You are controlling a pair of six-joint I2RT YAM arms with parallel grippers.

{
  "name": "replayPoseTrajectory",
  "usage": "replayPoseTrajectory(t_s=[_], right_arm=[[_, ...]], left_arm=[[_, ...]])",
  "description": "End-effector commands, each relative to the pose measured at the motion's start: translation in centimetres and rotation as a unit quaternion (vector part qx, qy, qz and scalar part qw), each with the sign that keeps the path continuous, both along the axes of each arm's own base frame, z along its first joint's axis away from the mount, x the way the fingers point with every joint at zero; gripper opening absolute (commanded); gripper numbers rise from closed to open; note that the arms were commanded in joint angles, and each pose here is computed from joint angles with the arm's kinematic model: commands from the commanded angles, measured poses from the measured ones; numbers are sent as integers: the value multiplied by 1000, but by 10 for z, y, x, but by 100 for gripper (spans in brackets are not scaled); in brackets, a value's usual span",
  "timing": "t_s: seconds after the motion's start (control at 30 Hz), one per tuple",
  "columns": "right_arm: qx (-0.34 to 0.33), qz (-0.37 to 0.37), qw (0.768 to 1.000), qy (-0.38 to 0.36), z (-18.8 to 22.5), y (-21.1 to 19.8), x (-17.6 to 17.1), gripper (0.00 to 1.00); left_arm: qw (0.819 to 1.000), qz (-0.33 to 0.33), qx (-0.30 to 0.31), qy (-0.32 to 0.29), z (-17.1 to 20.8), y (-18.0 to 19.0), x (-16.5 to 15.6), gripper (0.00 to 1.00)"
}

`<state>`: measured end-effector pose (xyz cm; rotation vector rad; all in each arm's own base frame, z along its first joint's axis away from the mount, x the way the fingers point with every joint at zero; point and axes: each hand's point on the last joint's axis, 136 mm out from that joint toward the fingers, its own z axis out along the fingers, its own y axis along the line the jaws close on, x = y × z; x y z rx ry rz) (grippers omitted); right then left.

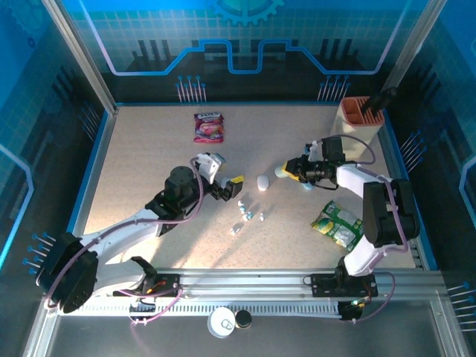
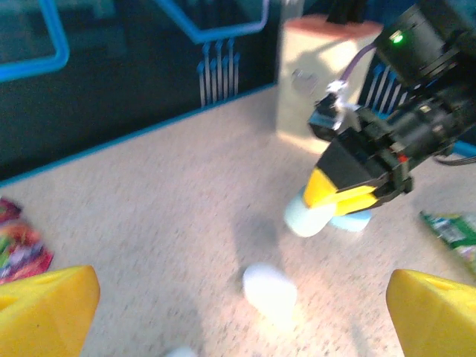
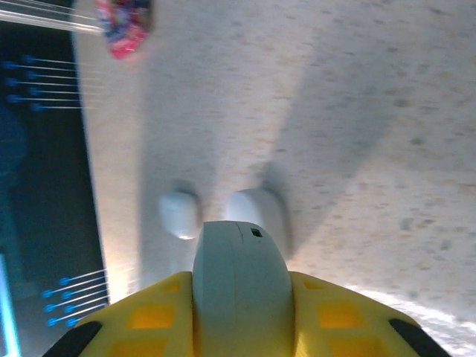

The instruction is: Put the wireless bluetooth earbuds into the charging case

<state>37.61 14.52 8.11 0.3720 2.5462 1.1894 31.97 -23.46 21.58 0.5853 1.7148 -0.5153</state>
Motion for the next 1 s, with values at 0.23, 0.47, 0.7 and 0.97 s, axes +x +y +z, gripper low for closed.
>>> replayPoseTrajectory(t_s=[0.23,0.47,0.7,0.97], right_arm=[[-91,9,996,4,-30,-25,0,39],[-161,36,985,-58,10,-33,-2,66],[-239,190,933,-189,47,27,-13,83],[-296,475,756,-339,36,135,-48,93]], left_arm=[[991,96,59,78,-33,19,26,99],[970,171,8,171,-50,46,38,99],[897,243,-123,347,-78,87,47,99],[815,272,-250,447,-96,120,39,99]])
